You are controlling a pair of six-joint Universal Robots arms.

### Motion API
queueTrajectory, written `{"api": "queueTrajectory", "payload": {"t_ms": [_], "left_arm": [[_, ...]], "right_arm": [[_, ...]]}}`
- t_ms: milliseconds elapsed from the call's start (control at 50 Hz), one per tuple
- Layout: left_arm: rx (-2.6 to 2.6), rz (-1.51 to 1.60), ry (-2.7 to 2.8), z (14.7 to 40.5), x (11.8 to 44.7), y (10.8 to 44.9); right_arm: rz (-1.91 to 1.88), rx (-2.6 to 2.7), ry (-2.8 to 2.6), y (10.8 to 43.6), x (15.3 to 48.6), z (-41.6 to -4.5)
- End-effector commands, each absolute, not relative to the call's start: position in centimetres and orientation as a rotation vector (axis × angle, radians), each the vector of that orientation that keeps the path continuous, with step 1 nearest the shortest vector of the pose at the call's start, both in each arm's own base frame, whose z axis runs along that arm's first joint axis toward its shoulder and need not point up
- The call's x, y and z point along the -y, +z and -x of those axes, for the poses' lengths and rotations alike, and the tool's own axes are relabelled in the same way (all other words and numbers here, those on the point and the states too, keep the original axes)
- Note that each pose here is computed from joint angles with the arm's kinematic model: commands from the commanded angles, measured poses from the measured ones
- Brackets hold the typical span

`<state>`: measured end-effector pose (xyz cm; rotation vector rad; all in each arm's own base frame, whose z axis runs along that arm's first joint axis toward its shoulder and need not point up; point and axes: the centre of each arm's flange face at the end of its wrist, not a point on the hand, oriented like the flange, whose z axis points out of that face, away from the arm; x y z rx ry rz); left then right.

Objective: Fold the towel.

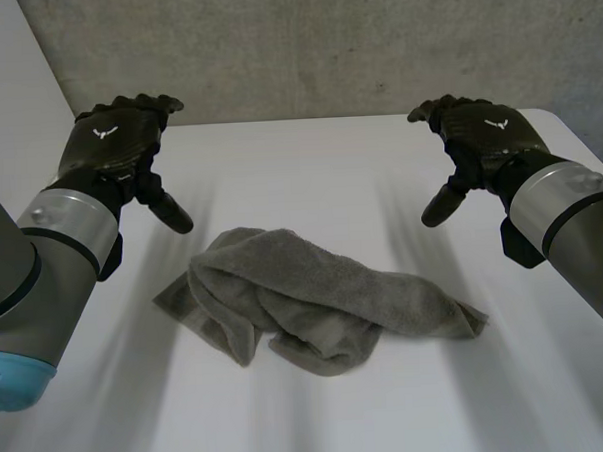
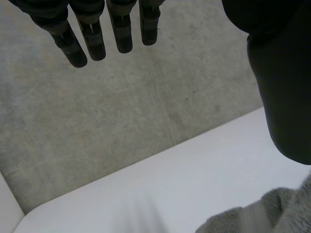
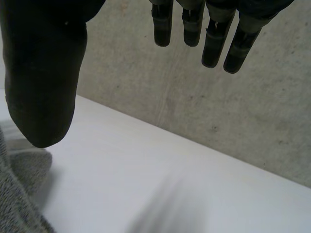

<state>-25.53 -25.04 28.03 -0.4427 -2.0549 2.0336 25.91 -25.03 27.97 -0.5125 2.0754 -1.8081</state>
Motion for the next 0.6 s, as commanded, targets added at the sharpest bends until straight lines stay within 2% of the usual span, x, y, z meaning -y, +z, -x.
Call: {"api": "queueTrajectory", "payload": {"t_ms": [20,40,120,200,320,420,460,480,500,520,540,560,580,600], "left_arm": [[2.091,0.725,1.89,26.9,25.0,24.9],[2.091,0.726,1.889,26.9,24.9,24.9],[2.164,0.888,1.674,27.5,25.0,21.4],[2.247,0.931,1.486,27.7,25.4,18.8],[2.288,0.943,1.389,28.2,26.0,17.1],[2.287,0.943,1.395,29.0,27.6,16.8],[2.242,0.946,1.469,29.8,29.3,18.0],[2.242,0.946,1.469,29.8,29.3,18.0],[2.2,0.945,1.532,30.3,30.3,19.5],[2.143,0.936,1.627,30.8,31.4,21.7],[2.142,0.936,1.628,30.8,31.4,21.7],[2.061,0.92,1.748,31.2,32.6,24.5],[2.06,0.92,1.749,31.2,32.6,24.6],[1.961,0.894,1.881,31.5,33.5,27.9]], "right_arm": [[0.524,-2.163,-1.71,25.3,25.2,-26.1],[0.531,-2.191,-1.675,24.4,25.2,-26.2],[0.562,-2.3,-1.54,21.2,24.5,-26.0],[0.578,-2.351,-1.455,19.1,24.2,-26.1],[0.619,-2.393,-1.276,15.3,24.1,-26.9],[0.659,-2.346,-1.187,13.8,24.8,-28.1],[0.672,-2.306,-1.2,14.3,25.5,-28.7],[0.692,-2.258,-1.252,15.6,26.5,-29.3],[0.692,-2.257,-1.252,15.6,26.5,-29.3],[0.705,-2.195,-1.343,17.7,27.7,-29.8],[0.717,-2.099,-1.473,20.7,29.1,-30.5],[0.717,-2.098,-1.474,20.7,29.1,-30.5],[0.722,-1.982,-1.647,24.3,30.4,-30.7],[0.714,-1.809,-1.854,28.6,31.0,-31.0]]}}
